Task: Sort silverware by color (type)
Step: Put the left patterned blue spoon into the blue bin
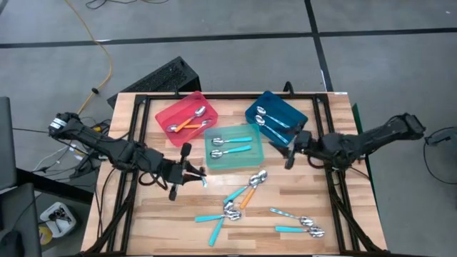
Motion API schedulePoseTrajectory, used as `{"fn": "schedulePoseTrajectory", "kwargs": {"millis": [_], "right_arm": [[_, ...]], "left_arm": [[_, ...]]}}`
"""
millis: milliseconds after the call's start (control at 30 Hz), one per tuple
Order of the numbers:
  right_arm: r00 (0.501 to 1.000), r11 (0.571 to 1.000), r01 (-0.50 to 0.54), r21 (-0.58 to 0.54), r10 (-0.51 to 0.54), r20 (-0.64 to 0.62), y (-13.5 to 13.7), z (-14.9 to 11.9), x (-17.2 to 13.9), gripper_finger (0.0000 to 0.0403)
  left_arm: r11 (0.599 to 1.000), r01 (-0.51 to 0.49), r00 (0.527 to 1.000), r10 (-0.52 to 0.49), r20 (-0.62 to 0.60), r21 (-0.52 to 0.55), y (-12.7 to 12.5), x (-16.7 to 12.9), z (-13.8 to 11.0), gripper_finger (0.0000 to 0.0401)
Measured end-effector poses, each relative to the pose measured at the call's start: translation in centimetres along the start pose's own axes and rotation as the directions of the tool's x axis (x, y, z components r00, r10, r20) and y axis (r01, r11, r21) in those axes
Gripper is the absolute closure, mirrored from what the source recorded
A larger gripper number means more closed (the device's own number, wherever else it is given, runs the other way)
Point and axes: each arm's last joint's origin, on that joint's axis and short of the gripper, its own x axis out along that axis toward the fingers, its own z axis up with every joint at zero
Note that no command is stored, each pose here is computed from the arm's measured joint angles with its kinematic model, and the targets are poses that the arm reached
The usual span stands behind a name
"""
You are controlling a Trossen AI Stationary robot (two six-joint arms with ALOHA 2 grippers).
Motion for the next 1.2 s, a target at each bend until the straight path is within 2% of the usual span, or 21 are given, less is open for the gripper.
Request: {"fn": "schedulePoseTrajectory", "kwargs": {"millis": [200,400,600,800,900,1200], "right_arm": [[0.992,0.995,-0.094,0.037,0.09,0.091,0.9,-2.2,2.0,0.0133],[0.991,0.996,-0.082,-0.045,0.086,0.099,2.1,-2.7,4.1,0.0133],[0.989,0.992,-0.06,-0.11,0.074,0.125,2.9,-2.0,5.9,0.0133],[0.992,0.994,-0.024,-0.108,0.037,0.123,3.1,-1.3,7.9,0.0133],[0.993,0.995,-0.03,-0.094,0.041,0.11,3.2,-1.4,9.2,0.013],[0.993,0.99,-0.087,-0.107,0.094,0.065,4.3,-2.5,12.2,0.0084]], "left_arm": [[1.0,0.005,0.999,-0.004,0.044,-0.031,2.1,0.7,-0.5,0.0389],[0.997,0.017,0.995,-0.01,0.094,-0.076,4.6,0.7,-1.1,0.0389],[0.993,0.01,0.998,-0.003,0.057,-0.121,6.3,1.4,-2.5,0.0389],[0.99,0.016,1.0,-0.017,-0.004,-0.14,6.8,3.3,-4.1,0.0389],[0.992,0.012,1.0,-0.009,0.025,-0.124,7.0,3.9,-4.3,0.0389],[0.991,-0.02,1.0,0.021,0.005,-0.135,8.9,4.3,-5.7,0.0389]]}}
